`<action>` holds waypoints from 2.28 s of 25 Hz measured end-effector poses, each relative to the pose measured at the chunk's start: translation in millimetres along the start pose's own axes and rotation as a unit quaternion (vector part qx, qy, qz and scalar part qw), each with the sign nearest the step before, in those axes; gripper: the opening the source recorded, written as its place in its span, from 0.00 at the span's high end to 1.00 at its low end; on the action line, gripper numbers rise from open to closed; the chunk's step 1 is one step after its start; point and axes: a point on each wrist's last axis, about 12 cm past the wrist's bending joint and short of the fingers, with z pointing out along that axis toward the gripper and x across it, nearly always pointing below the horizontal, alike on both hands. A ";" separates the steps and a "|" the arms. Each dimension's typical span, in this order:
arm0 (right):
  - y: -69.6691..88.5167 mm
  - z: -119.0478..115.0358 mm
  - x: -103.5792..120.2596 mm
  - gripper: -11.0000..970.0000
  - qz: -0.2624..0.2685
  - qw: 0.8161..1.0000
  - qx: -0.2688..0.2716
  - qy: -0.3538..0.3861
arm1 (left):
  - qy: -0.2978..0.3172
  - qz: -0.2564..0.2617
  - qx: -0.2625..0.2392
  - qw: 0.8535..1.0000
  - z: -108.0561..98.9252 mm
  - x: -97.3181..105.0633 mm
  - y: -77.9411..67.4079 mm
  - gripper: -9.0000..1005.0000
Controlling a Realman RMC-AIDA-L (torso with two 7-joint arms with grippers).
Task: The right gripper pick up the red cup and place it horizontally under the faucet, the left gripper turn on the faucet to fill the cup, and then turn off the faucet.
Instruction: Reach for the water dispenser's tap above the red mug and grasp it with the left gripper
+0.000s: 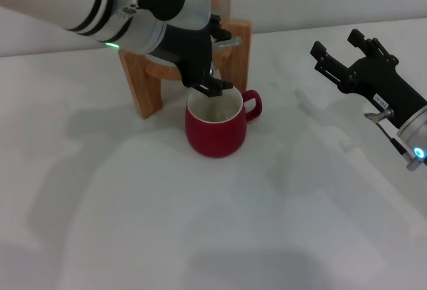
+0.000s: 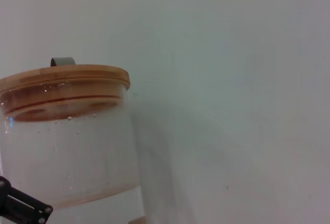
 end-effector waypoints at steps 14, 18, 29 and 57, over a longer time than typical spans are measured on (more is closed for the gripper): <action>0.2 -1.2 0.5 0.10 0.002 1.000 0.000 0.001 | -0.004 -0.003 0.014 1.000 -4.7 -2.7 -2.9 0.17; 0.4 -1.0 0.4 0.10 0.002 1.000 -0.001 0.000 | -0.005 -0.004 0.017 1.000 -6.0 -3.0 -3.5 0.17; 1.1 -0.8 0.4 0.10 0.002 1.000 -0.001 -0.001 | -0.006 -0.005 0.021 1.000 -9.2 -3.9 -4.3 0.17; 1.5 0.5 0.0 0.10 0.001 1.000 -0.003 -0.001 | -0.003 -0.004 0.022 1.000 -16.9 -4.6 -6.4 0.17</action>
